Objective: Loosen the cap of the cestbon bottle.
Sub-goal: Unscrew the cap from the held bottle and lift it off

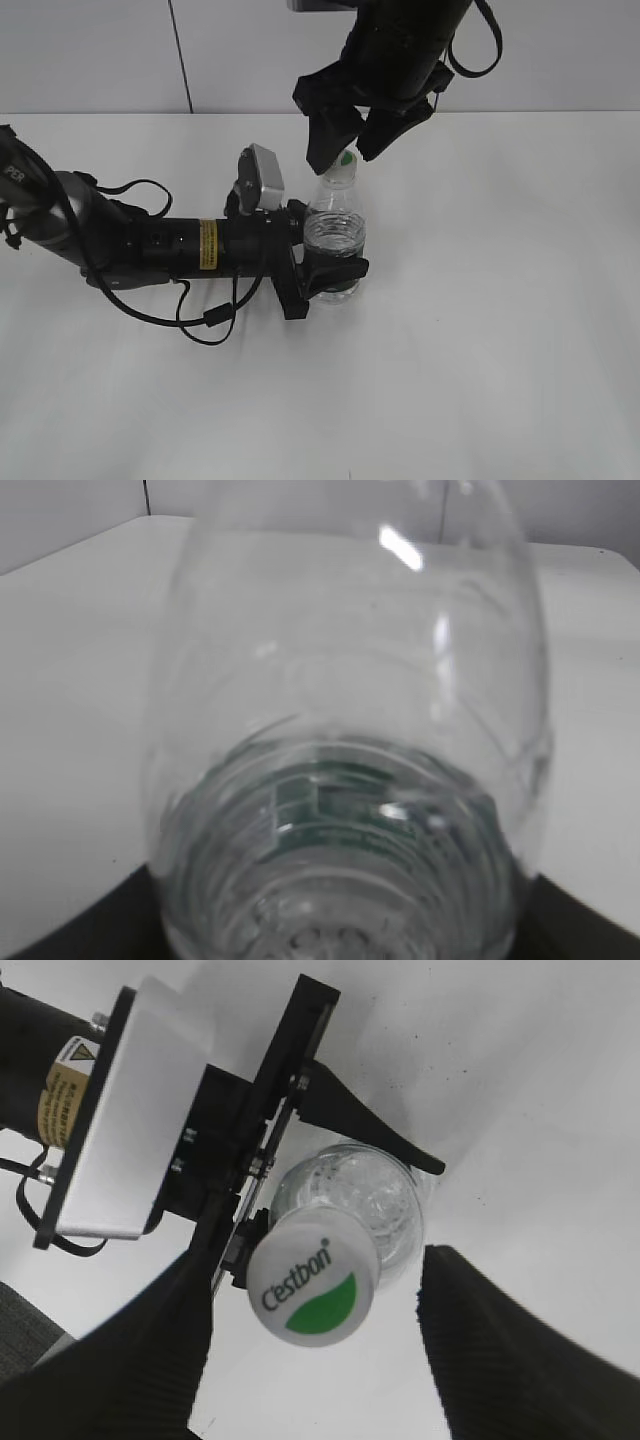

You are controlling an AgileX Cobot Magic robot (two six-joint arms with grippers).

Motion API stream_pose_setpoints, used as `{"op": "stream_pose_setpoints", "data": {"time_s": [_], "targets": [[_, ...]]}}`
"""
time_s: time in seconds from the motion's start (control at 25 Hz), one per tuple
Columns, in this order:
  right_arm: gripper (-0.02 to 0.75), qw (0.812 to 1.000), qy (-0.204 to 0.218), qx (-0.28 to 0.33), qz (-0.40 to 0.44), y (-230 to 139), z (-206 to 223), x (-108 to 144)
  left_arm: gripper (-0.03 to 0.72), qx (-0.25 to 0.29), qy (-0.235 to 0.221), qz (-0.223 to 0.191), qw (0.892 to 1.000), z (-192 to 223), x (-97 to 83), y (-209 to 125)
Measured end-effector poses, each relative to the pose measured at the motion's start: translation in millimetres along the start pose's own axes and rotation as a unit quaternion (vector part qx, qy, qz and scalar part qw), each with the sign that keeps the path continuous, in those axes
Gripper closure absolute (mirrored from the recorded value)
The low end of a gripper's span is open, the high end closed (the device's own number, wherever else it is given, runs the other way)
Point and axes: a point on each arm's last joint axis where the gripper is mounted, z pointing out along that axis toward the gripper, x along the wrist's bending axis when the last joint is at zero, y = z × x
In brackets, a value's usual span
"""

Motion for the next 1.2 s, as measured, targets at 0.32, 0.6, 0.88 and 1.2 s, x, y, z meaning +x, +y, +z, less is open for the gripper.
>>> {"op": "stream_pose_setpoints", "data": {"time_s": [0.32,0.6,0.88,1.2], "targets": [[0.307,1.0,0.0,0.001,-0.001,0,0,0,0.282,0.0,0.0,0.0,1.0,0,0.0,0],[0.309,1.0,0.001,0.014,0.0,0,13,-4,0.282,0.0,0.0,0.0,1.0,0,0.0,0],[0.328,1.0,-0.001,0.021,0.001,-1,18,-5,0.282,0.0,0.0,0.0,1.0,0,0.0,0],[0.408,0.999,0.003,0.031,-0.011,-2,18,-5,0.282,0.0,0.0,0.0,1.0,0,0.0,0]]}}
